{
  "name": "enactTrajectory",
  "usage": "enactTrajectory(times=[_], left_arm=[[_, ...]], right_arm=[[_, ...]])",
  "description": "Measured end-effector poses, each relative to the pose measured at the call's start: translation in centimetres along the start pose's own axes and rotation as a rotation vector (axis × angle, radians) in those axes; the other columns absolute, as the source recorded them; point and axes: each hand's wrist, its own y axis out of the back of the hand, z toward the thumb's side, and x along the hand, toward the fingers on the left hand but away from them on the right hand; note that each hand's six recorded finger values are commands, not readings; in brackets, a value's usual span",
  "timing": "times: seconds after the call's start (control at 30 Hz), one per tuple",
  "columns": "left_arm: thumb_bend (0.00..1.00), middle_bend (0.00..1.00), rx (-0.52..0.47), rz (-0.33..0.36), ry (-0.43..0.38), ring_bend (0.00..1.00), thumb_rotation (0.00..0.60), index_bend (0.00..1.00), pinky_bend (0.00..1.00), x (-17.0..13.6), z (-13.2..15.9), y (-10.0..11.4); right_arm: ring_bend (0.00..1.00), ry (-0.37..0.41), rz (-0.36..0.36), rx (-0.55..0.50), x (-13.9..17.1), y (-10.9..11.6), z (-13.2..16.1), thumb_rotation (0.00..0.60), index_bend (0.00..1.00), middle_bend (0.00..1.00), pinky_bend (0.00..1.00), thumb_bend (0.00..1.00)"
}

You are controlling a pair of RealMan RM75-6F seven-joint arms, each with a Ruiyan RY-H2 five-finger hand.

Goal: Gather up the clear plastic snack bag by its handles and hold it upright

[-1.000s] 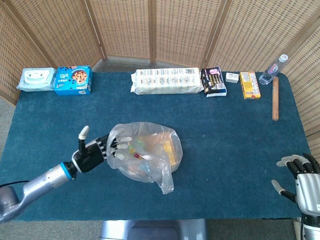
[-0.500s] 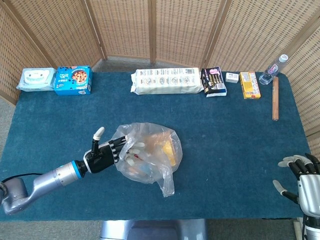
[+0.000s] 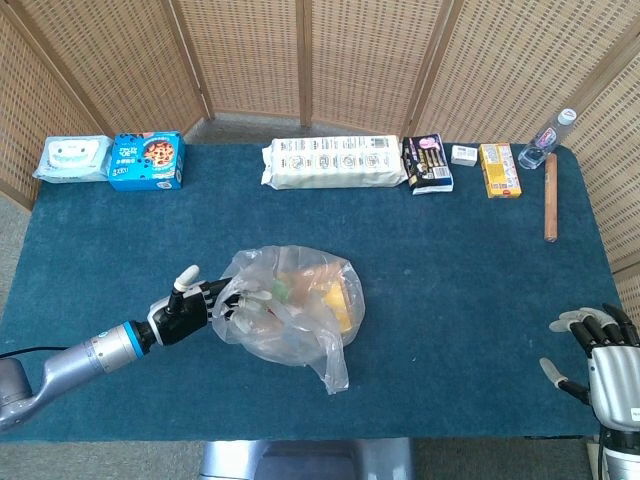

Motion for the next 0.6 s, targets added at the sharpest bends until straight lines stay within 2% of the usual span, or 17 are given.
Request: enactTrajectory(times=[0.23,0.43,0.6], left_arm=[[0.11,0.23,0.021,-0.072,0.047,0.21,0.000,0.26,0.37,1.3,-0.2,-1.3],[0.09,0.31,-0.016,-0.114,0.052,0.26,0.000,0.43,0.43,1.2,0.4,-1.3],[0.08,0.43,-0.030,-0.133,0.055,0.38,0.000,0.54,0.52,0.9,0.9,-1.1]], right_arm=[[0.27,0.004,-0.003,0.000,-0.1,0.1,0.2,0.600,0.41,0.37,0.14,0.20],[0.27,0.005,-0.004,-0.004,-0.1,0.1,0.1,0.600,0.41,0.37,0.14,0.20],[0.27,0.008,-0.007,-0.008,-0.2,0.1,0.2,0.600,0.41,0.37,0.14,0.20]])
